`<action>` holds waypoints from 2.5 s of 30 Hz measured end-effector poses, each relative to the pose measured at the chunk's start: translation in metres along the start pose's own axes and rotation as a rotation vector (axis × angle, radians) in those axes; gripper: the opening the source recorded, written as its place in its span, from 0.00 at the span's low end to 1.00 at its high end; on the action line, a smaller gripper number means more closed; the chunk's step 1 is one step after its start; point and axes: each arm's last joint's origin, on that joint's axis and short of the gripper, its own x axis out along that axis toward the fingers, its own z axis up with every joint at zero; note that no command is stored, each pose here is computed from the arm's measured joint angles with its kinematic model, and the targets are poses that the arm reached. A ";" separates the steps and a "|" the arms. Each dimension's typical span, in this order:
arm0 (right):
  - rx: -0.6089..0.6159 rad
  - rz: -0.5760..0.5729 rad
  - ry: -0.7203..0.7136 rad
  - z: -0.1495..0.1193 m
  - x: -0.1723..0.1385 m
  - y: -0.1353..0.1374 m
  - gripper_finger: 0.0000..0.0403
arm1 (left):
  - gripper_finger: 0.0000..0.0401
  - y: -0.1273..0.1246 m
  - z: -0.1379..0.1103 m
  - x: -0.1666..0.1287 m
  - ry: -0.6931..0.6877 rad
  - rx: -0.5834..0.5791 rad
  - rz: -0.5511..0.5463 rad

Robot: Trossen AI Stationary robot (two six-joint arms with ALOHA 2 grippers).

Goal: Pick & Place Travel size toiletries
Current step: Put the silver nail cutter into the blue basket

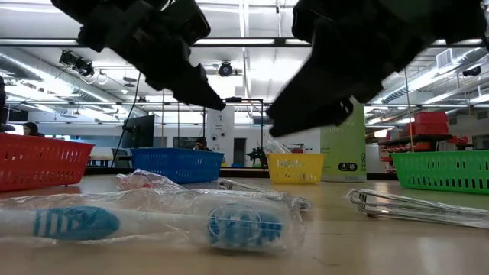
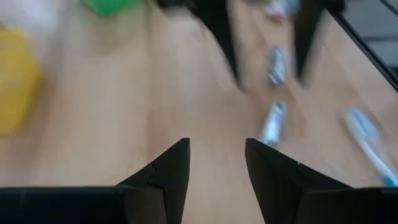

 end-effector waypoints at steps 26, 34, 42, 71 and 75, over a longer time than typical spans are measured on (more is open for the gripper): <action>-0.133 -0.077 0.309 -0.022 0.048 0.007 0.39 | 0.40 0.000 0.009 -0.001 -0.084 -0.055 0.018; -0.120 -0.099 0.330 -0.014 0.051 -0.010 0.14 | 0.40 0.000 0.008 -0.001 -0.083 -0.057 0.018; -0.271 -0.322 0.209 0.008 0.042 -0.028 0.13 | 0.40 0.001 0.003 -0.001 -0.030 -0.075 0.027; -0.376 -0.266 -0.019 0.057 0.051 -0.064 0.14 | 0.36 0.009 -0.010 -0.002 0.091 -0.064 0.239; -0.371 -0.268 -0.017 0.058 0.052 -0.068 0.14 | 0.26 0.010 -0.011 -0.002 0.106 -0.062 0.252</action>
